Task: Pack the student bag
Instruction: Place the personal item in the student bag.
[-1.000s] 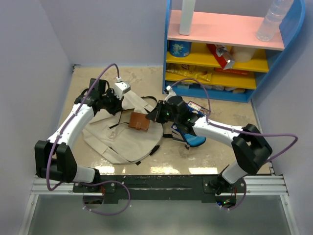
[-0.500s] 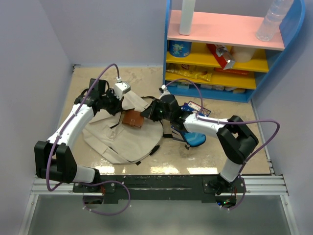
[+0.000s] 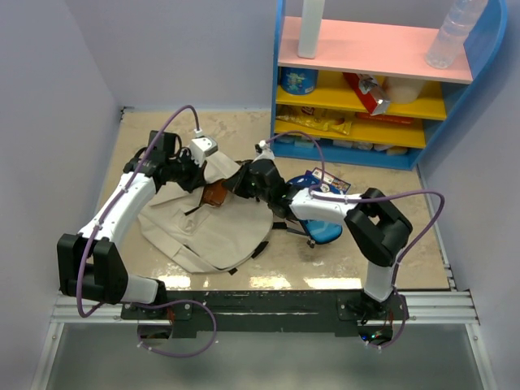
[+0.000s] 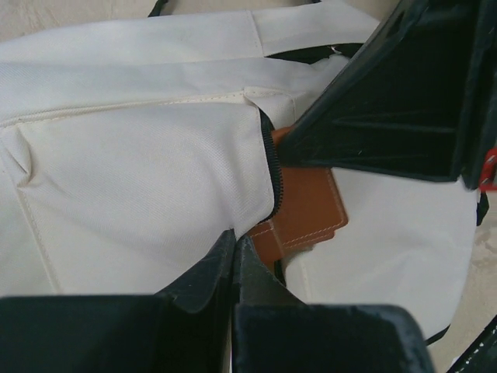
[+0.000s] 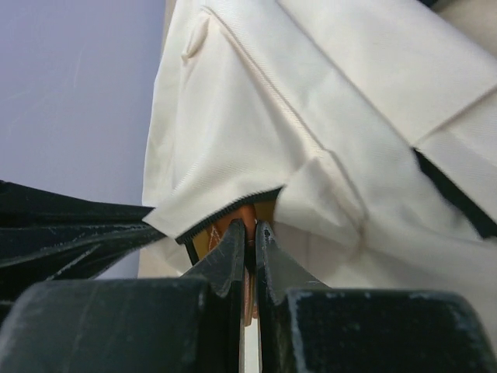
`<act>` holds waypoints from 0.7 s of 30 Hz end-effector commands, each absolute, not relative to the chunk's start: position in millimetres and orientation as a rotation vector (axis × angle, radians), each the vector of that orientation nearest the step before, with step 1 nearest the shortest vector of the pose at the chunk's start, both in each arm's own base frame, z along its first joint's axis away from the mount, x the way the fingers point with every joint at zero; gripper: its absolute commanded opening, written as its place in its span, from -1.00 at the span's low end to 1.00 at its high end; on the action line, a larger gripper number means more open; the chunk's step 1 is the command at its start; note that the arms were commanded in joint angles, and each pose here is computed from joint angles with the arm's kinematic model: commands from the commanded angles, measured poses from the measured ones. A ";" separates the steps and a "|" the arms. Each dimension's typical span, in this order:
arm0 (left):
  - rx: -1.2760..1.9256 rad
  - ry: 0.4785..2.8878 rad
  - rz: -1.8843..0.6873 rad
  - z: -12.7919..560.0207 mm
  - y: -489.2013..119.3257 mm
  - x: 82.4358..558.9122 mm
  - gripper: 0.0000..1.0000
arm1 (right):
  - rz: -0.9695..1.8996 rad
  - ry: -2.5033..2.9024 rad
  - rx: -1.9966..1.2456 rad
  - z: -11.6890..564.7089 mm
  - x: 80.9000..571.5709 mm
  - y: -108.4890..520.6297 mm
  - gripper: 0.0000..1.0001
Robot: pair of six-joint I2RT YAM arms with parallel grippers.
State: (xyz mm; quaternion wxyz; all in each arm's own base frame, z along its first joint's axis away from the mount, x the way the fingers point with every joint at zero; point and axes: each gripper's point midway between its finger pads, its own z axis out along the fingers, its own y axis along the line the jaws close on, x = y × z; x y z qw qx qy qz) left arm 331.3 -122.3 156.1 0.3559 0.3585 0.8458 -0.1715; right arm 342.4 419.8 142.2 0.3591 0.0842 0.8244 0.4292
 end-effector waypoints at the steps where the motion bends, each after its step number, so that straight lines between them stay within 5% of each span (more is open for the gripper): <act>1: 0.940 2.065 -0.608 185.0 -151.7 322.0 -1.00 | 1.096 1.906 0.296 197.3 350.5 444.5 -1.00; 9: 0.944 2.082 -0.734 178.7 -171.7 313.5 -1.00 | 1.112 1.797 0.275 201.1 343.5 478.3 -1.00; 12: 0.937 2.077 -0.711 178.2 -169.0 315.6 -1.00 | 1.119 1.844 0.220 185.8 337.9 488.2 -0.78; 17: 0.928 2.096 -0.727 171.2 -166.5 315.9 -1.00 | 1.060 1.852 0.177 168.2 333.4 473.3 0.10; 21: 0.907 2.119 -0.708 162.5 -157.2 321.3 -1.00 | 0.970 1.812 0.088 183.5 327.3 448.9 0.29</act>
